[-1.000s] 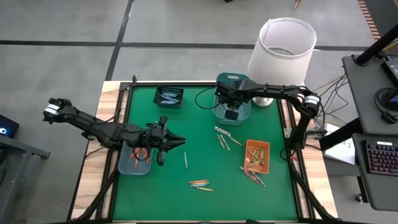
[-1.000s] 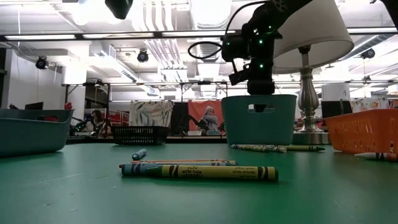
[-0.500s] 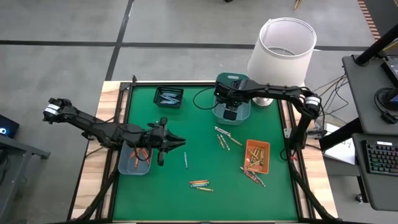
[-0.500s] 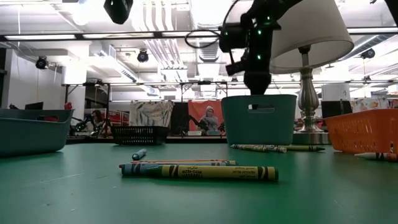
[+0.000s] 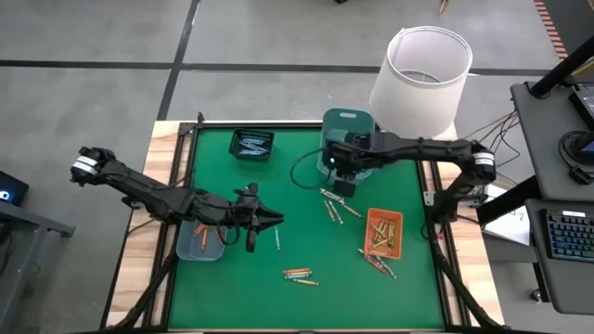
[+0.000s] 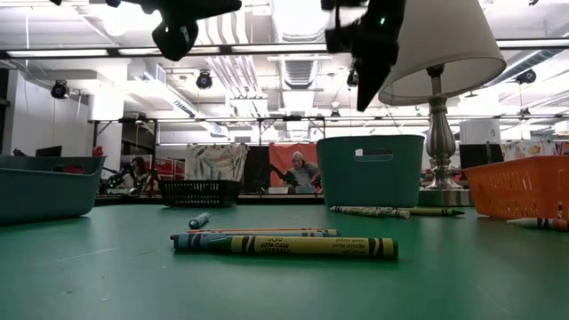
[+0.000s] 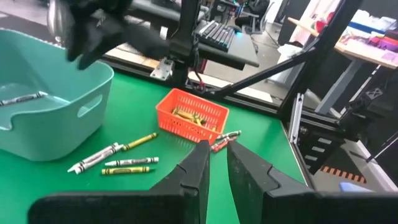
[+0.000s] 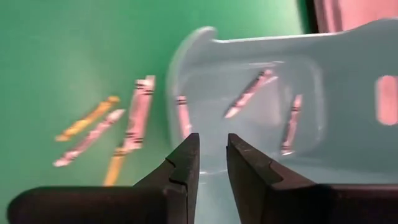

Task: Sort crayons
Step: Put the green crayon into the orange bin

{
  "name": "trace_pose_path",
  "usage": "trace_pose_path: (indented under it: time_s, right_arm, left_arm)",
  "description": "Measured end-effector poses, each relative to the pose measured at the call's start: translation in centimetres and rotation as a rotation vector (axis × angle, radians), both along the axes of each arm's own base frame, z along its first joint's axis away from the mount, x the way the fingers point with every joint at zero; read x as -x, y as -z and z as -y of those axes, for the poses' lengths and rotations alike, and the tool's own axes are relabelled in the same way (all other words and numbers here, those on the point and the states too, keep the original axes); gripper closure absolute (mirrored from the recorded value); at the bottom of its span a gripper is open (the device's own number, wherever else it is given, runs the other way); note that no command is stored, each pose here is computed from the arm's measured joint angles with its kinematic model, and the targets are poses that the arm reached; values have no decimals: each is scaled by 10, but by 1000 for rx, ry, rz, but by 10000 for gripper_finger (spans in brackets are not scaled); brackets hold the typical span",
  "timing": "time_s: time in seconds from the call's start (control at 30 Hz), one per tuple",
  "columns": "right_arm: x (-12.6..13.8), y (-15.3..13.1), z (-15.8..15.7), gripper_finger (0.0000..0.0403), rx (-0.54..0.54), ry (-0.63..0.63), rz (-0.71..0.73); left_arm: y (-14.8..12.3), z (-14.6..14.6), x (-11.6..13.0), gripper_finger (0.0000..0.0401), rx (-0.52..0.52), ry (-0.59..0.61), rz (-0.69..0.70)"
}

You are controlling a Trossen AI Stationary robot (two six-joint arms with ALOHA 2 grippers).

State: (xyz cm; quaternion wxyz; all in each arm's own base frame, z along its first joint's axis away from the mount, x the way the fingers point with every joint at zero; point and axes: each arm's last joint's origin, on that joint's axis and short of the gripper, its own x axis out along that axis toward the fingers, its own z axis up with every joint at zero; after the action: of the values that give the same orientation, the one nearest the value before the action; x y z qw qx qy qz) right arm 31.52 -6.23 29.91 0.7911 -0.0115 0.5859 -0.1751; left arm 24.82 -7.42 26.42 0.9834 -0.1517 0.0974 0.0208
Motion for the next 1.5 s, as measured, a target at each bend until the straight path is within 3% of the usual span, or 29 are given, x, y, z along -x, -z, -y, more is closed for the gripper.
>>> trace_pose_path:
  time_s: [0.2,0.4,0.67,0.87,1.1,1.33,1.5]
  right_arm:
    - [1,-7,-38,329,-155,75,82]
    - [-4,-3,-70,339,-202,121,106]
    - [-25,26,-101,344,-241,154,141]
    - [-40,57,-105,341,-238,200,82]
    - [-52,91,-107,311,-222,258,-14]
    - [-55,106,-105,307,-223,342,-43]
    - [-56,110,-99,307,-192,426,-30]
  left_arm:
    - [3,1,-3,362,7,-2,-9]
    - [3,1,-2,362,7,-2,-6]
    - [-1,0,0,362,-29,7,7]
    - [-10,-2,7,362,-77,17,41]
    - [-27,-7,20,362,-153,28,106]
    - [-36,-10,27,362,-256,33,143]
    - [-38,-13,30,362,-327,-56,141]
